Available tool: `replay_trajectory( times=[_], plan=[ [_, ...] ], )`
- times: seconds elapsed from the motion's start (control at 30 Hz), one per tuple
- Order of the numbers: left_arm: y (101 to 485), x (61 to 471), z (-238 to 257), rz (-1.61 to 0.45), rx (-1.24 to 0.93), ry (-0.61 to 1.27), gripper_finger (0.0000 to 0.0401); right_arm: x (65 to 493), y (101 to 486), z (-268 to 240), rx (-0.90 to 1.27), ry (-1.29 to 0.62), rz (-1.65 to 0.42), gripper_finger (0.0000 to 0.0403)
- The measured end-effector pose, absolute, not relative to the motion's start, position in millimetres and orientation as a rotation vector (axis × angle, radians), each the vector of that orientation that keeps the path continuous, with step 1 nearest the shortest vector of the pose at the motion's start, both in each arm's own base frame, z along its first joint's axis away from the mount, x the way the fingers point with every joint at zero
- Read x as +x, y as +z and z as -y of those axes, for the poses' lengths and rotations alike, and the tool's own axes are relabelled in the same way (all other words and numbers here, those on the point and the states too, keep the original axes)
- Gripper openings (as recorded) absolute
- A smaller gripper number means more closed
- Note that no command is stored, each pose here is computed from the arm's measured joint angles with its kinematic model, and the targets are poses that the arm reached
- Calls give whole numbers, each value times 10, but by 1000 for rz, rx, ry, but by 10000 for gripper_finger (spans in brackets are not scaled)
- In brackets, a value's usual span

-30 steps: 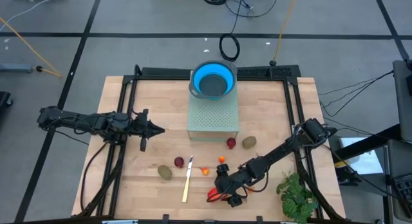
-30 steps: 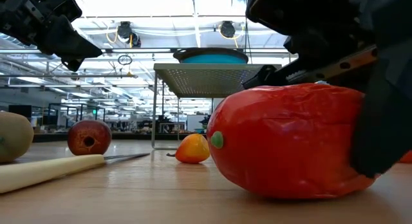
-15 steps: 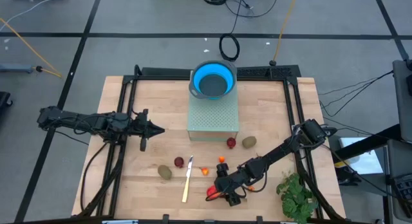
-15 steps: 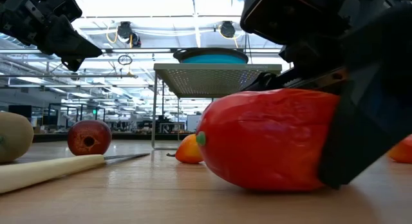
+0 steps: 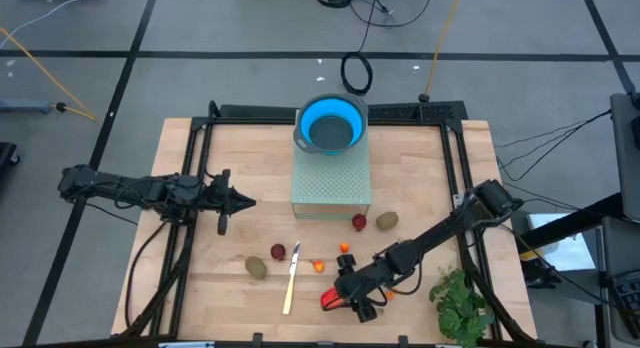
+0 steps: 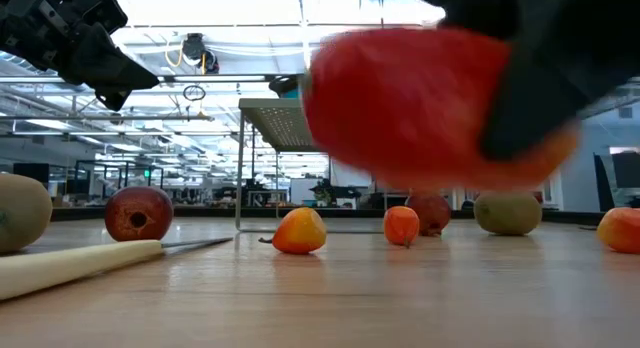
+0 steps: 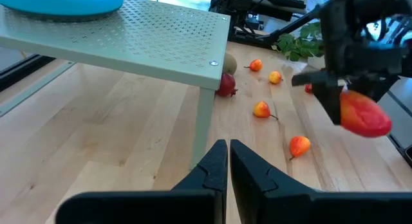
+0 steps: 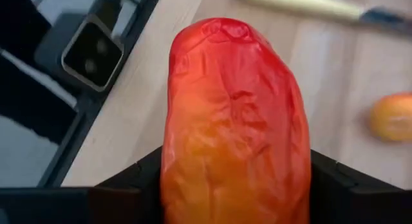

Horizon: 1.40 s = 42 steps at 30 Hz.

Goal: Pick & Place Fruit
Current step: Put the mango into the blue strainer bowl on the shelf

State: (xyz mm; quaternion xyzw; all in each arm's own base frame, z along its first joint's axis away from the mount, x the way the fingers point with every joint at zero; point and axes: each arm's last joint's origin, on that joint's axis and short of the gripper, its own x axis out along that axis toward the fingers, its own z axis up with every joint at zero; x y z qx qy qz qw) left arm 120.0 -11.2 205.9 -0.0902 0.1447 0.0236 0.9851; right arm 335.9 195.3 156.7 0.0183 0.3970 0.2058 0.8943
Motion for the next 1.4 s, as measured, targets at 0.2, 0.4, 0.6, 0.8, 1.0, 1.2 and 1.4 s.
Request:
replay_trajectory(
  times=[0.2,0.4,0.6,0.8,1.0,1.2,1.4],
  plan=[
    [2059,1200,112,-291,-181,47,17,3311,1977,-1872,51,375,-698,235],
    [2059,1200,112,-291,-177,47,17,3238,2457,-1692,74,263,-532,229],
    [2059,1200,112,-291,-176,47,17,3101,2877,-1502,104,164,-394,232],
    [2059,1200,112,-291,-176,47,17,2953,3185,-1345,123,74,-286,230],
    [2059,1200,112,-291,-175,47,17,2854,3350,-1255,141,26,-227,233],
    [2059,1200,112,-291,-174,47,17,2842,3366,-1248,142,26,-224,234],
    [2059,1200,112,-291,-174,46,17,2848,3363,-1246,47,35,-223,235]
  ],
)
